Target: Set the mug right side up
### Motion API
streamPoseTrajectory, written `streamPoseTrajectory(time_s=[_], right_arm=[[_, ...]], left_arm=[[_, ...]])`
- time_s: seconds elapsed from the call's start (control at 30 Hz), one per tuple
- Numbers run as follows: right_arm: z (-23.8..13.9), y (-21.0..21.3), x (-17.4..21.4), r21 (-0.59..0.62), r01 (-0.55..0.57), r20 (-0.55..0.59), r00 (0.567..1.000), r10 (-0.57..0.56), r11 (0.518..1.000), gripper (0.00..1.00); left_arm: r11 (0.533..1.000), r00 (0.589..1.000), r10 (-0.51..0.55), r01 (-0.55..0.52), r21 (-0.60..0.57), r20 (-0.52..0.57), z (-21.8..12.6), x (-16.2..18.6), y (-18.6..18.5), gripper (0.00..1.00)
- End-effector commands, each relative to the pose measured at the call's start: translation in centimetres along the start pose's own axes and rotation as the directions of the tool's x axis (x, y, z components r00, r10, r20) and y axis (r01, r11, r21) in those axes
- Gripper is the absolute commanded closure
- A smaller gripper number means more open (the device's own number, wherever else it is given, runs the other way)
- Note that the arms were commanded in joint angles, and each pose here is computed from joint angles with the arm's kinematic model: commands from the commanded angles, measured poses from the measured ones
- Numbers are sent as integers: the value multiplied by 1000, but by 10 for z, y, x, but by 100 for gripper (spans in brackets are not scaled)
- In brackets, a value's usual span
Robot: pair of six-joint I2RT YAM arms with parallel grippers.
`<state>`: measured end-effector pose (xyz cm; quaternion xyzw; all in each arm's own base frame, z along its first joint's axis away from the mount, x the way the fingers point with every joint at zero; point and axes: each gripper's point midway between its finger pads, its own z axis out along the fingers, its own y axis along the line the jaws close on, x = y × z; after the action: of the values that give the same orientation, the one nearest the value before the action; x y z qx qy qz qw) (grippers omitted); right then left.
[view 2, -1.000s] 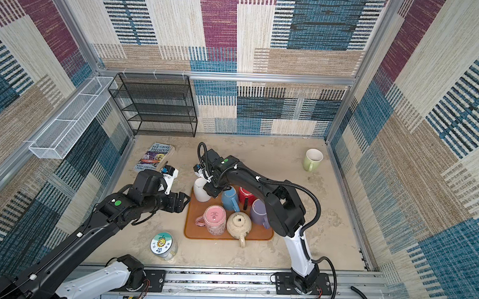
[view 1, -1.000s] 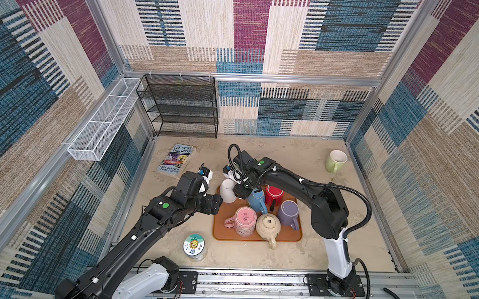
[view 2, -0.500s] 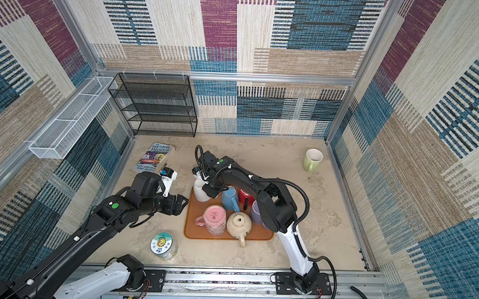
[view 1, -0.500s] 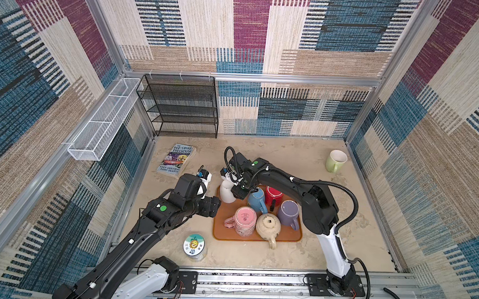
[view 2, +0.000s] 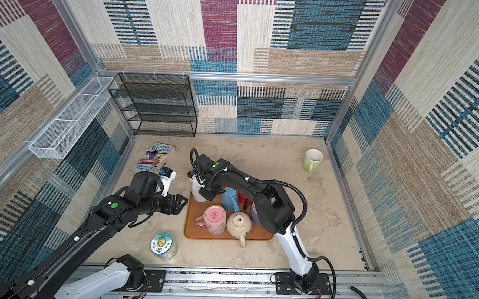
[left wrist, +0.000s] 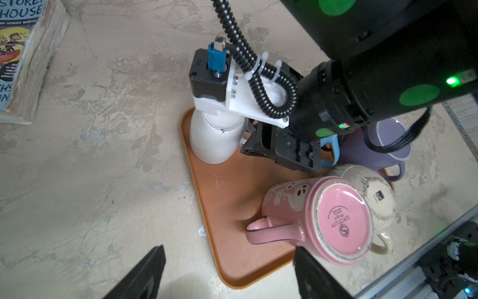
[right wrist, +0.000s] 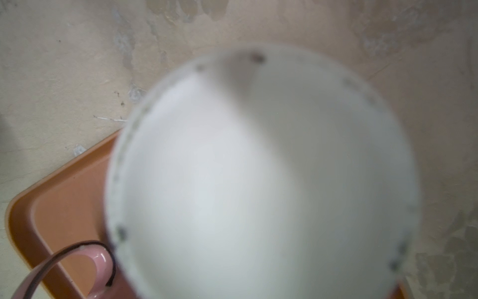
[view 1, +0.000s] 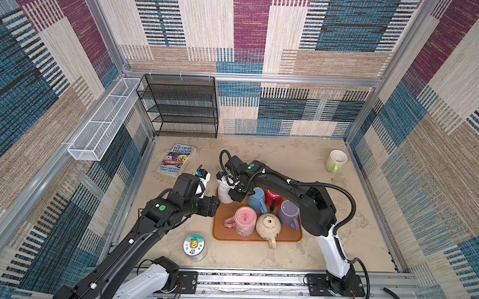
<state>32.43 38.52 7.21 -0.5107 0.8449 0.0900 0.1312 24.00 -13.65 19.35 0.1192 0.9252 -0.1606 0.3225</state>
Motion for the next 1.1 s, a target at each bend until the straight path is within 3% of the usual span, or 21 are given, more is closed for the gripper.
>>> streamPoseTrajectory(time_s=[0.0, 0.6, 0.93, 1.07], right_arm=[[-4, 1, -1, 6, -2, -3, 1000, 2, 1000, 64], [1, 1, 3, 18, -30, -35, 999, 30, 999, 82], [2, 2, 1, 6, -33, -31, 999, 33, 999, 100], [-2, 2, -3, 8, -34, -5, 999, 34, 999, 100]], left_arm=[[1000, 1000, 17, -18, 11, 5, 0, -1, -2, 17], [1000, 1000, 10, -10, 15, 1, 0, 1, -2, 17], [1000, 1000, 7, -7, 3, 11, -2, 0, 0, 17], [1000, 999, 1, 0, -20, 54, -10, -5, 4, 18]])
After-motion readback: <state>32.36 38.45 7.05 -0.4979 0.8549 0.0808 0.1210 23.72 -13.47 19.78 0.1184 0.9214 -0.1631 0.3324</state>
